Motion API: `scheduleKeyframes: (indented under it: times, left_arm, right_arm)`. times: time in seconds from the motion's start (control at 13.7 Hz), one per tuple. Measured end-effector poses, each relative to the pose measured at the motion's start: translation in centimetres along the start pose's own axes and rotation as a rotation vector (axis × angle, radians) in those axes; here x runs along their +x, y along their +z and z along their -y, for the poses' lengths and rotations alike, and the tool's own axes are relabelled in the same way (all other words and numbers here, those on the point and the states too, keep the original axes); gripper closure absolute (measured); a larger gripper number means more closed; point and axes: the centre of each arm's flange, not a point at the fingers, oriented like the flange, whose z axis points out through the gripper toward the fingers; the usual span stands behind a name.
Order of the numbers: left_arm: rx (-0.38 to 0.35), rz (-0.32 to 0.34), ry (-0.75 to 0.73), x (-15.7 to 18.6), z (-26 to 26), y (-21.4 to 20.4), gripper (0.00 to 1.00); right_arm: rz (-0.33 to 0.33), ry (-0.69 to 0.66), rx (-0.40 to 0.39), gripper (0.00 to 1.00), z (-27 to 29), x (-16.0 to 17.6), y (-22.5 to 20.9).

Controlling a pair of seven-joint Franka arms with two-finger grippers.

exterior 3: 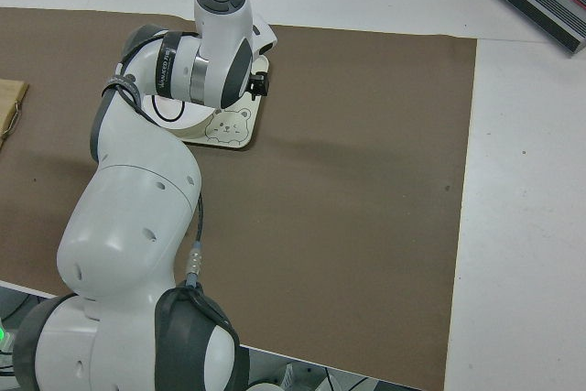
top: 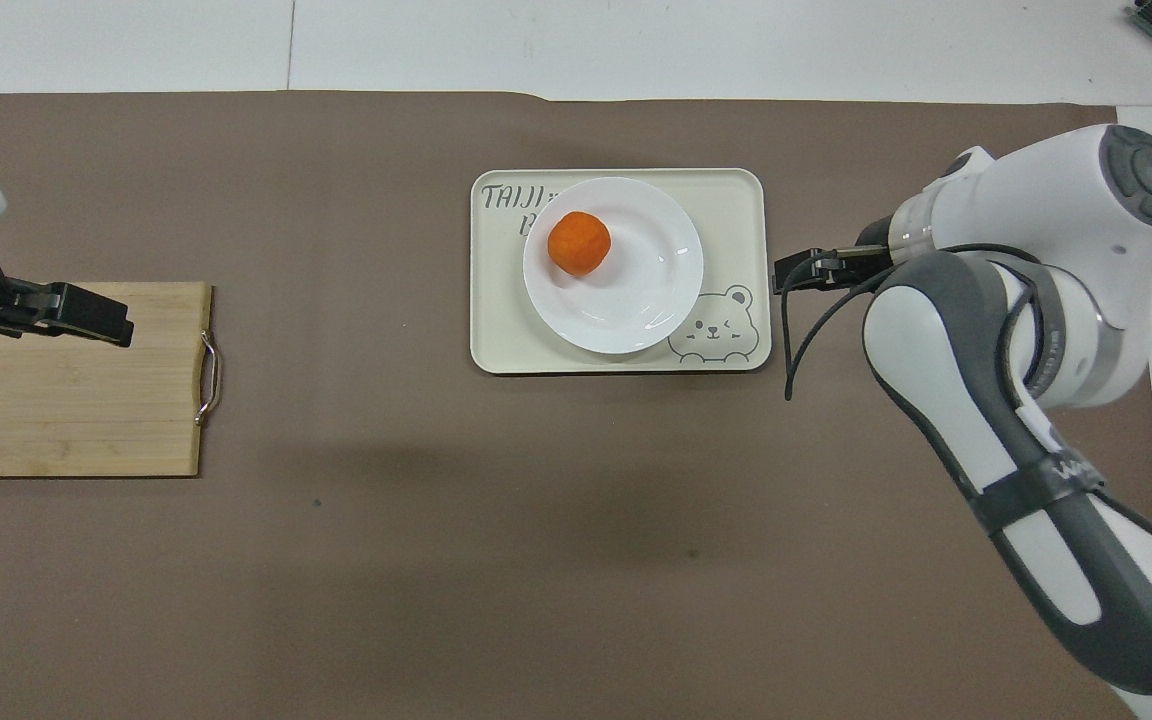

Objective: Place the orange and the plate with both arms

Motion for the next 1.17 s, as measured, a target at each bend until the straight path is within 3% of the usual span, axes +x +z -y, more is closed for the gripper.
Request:
scheduleKeyframes:
  times: [0.29, 0.44, 0.73, 1.17]
  left_arm:
    - [0.000, 0.000, 0.000, 0.0, 0.0, 0.0, 0.00]
    - [0.000, 0.000, 0.000, 0.0, 0.0, 0.0, 0.00]
    - [0.000, 0.000, 0.000, 0.0, 0.0, 0.0, 0.00]
    - [0.000, 0.000, 0.000, 0.0, 0.0, 0.0, 0.00]
  right_arm:
    - [-0.004, 0.042, -0.095, 0.00, -6.1, -1.2, -4.9]
    - [-0.024, 0.026, -0.141, 0.00, -6.3, -2.0, -7.6]
    - [-0.039, 0.077, -0.175, 0.00, -4.2, -4.7, -12.9]
    - [-0.003, 0.115, -0.179, 0.00, -4.4, -7.0, -20.6]
